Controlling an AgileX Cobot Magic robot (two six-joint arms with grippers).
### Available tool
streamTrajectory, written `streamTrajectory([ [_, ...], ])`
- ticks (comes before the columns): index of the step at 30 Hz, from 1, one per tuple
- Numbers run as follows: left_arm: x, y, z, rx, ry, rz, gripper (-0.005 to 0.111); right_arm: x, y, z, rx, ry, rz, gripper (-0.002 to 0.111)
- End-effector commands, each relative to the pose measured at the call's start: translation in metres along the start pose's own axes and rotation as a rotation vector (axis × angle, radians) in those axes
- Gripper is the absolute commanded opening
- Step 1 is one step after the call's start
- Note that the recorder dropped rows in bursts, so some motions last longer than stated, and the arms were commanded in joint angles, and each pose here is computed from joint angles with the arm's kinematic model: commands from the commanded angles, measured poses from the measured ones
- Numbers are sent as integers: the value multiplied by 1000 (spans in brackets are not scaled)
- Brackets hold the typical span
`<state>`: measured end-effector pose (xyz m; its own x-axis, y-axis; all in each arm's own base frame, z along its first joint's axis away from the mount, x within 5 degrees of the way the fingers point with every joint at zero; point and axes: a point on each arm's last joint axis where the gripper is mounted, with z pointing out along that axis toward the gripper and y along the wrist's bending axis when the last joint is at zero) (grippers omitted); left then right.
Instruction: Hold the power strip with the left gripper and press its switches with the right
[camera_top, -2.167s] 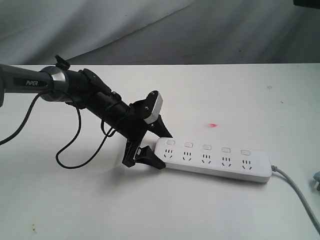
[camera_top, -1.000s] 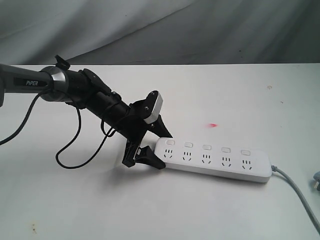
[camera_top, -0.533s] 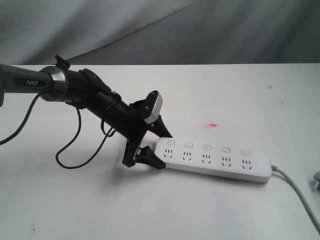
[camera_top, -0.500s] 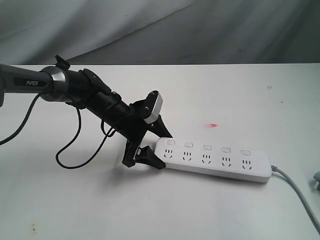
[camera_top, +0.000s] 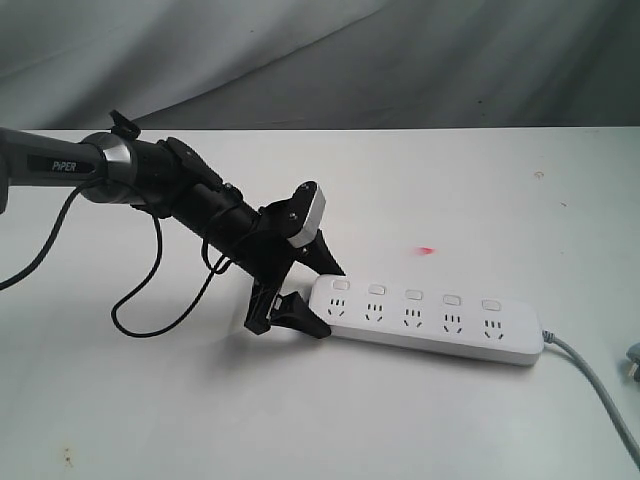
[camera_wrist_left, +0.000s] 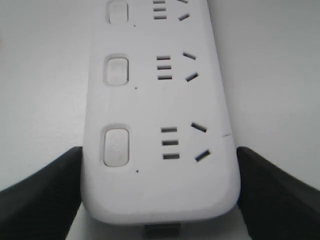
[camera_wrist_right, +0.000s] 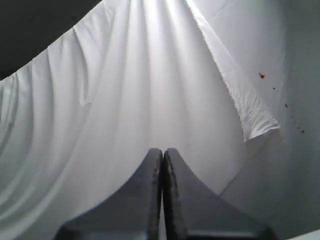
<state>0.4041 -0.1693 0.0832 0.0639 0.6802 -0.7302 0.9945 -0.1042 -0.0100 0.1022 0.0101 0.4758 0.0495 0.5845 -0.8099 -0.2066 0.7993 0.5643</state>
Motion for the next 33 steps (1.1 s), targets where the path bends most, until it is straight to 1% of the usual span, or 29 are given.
streamTrajectory([
  [1,-2,0,0,4,-7,9,32,22,-21,-10,95,11,-99,0],
  [5,-2,0,0,4,-7,9,32,46,-48,-18,238,103,-352,0],
  [8,-2,0,0,4,-7,9,32,60,-62,-24,303,154,-464,0],
  [10,-2,0,0,4,-7,9,32,68,-70,-29,332,168,-481,0],
  [14,-2,0,0,4,-7,9,32,87,-84,-38,384,190,-438,0],
  [16,-2,0,0,4,-7,9,32,98,-92,-43,398,212,-445,0],
  [23,-2,0,0,4,-7,9,32,133,-119,-57,465,305,-549,0],
  [30,-2,0,0,4,-7,9,32,172,-139,-83,459,282,-563,0],
  [33,-2,0,0,4,-7,9,32,181,-142,-91,448,248,-570,0],
])
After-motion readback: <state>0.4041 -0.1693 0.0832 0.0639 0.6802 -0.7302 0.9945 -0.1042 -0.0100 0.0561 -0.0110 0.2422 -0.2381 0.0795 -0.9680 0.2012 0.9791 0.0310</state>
